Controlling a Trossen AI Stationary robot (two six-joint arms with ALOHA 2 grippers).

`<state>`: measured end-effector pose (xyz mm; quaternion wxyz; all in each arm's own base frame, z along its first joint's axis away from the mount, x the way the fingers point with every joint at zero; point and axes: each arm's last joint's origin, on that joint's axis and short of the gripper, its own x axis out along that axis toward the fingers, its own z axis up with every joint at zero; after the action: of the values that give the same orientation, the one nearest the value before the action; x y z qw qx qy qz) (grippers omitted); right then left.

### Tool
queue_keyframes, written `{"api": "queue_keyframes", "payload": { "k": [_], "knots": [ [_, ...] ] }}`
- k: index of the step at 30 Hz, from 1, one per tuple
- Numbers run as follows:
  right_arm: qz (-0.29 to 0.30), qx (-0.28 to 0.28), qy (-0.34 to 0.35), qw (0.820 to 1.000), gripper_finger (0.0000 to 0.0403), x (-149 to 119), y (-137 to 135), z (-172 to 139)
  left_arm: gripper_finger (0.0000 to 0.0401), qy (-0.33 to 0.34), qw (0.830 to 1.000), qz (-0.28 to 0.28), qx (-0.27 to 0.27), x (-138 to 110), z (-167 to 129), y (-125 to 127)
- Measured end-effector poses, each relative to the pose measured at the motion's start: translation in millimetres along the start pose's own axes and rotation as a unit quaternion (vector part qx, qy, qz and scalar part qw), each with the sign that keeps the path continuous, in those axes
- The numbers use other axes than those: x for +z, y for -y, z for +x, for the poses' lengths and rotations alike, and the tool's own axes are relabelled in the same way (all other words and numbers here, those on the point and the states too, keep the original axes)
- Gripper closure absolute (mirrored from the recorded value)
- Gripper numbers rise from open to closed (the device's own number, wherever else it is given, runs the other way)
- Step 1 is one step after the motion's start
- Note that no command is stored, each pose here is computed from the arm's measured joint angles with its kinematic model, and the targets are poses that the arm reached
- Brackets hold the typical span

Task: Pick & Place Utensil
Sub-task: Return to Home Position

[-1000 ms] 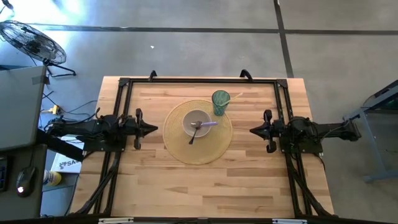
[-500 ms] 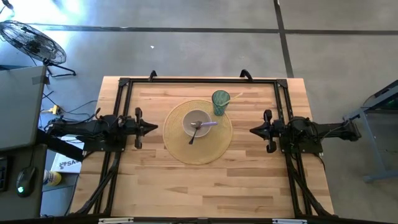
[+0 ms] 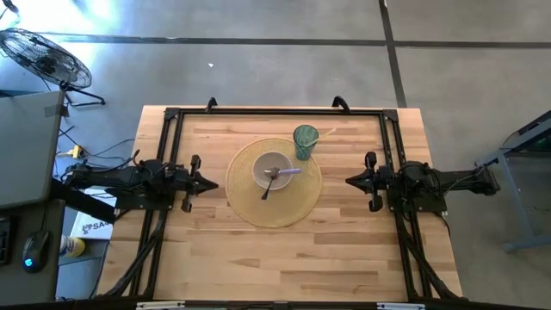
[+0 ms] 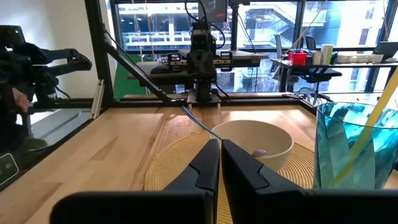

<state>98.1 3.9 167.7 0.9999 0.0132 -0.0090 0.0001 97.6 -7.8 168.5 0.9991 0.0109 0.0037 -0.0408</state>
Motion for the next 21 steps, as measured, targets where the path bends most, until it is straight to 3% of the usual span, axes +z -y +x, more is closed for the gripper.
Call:
{"api": "queue_keyframes", "payload": {
  "k": [21],
  "knots": [
    [0.0,0.0,0.0,1.0,0.0391,-0.1,0.0,0.0,0.04,0.001,1.0,0.0,-0.003,0.1,0.0,0.2]
  ]
}}
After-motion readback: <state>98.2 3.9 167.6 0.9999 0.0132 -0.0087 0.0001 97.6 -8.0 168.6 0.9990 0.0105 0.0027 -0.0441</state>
